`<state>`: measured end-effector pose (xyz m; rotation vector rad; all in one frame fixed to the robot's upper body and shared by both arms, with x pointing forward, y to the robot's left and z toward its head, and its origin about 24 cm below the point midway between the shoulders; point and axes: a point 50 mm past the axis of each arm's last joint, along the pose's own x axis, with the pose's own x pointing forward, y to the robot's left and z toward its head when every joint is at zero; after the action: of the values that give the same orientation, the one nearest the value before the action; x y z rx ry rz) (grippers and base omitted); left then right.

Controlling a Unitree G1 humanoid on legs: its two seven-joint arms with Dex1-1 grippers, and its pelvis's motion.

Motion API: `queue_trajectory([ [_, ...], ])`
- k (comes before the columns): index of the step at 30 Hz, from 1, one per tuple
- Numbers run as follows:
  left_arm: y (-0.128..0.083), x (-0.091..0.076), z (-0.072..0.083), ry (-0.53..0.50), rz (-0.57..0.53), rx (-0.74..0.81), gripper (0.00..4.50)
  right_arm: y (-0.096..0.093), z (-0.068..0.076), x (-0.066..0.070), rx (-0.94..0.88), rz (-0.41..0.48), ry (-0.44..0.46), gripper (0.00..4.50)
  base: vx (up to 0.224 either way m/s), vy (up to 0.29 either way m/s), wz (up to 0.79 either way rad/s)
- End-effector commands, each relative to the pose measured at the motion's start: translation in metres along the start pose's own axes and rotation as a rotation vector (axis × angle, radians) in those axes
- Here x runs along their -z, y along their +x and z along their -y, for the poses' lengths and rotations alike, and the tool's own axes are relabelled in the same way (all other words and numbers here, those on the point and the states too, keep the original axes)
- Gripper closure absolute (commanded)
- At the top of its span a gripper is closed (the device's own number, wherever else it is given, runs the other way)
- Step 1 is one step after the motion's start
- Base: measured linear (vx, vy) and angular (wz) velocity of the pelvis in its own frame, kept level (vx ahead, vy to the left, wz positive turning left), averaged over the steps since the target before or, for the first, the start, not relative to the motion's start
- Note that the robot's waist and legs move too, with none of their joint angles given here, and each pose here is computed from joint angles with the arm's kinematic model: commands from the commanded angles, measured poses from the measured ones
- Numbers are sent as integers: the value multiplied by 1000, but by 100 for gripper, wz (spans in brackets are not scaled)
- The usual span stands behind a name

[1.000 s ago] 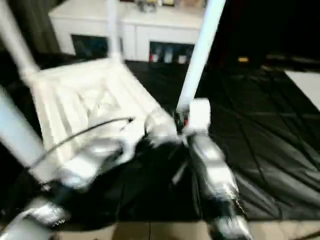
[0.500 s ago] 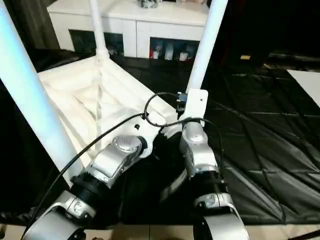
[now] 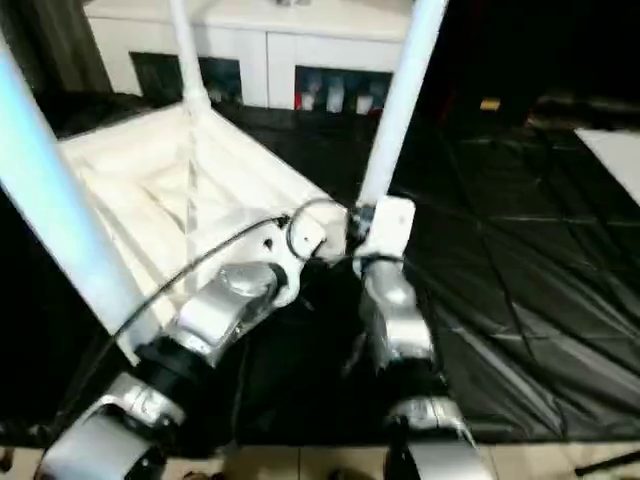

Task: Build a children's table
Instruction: Rotate leg to tighten

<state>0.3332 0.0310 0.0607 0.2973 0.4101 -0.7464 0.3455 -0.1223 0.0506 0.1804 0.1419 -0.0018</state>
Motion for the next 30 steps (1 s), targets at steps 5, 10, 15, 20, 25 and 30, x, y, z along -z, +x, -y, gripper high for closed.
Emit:
queue_trajectory([
  [5, -12, -15, -3, 114, 112, 95, 450, -11, 10, -33, -116, 147, -18, 78, 0, 0, 0],
  [10, -20, -3, -2, 161, 92, 214, 450, -34, 19, -45, -254, 204, -71, 27, 0, 0, 0],
  [15, -40, 14, 0, 235, 86, 449, 450, -61, 32, -42, -467, 98, -161, 9, 0, 0, 0],
  [20, -69, 28, -10, 301, 43, 629, 450, -95, 46, -44, -806, -89, -231, 9, 0, 0, 0],
  [25, -83, 33, -20, 302, 21, 689, 450, -104, 55, -41, -881, -178, -268, 9, 0, 0, 0],
  [30, -86, 33, -28, 313, 15, 666, 450, -106, 57, -36, -934, -243, -329, 9, 0, 0, 0],
])
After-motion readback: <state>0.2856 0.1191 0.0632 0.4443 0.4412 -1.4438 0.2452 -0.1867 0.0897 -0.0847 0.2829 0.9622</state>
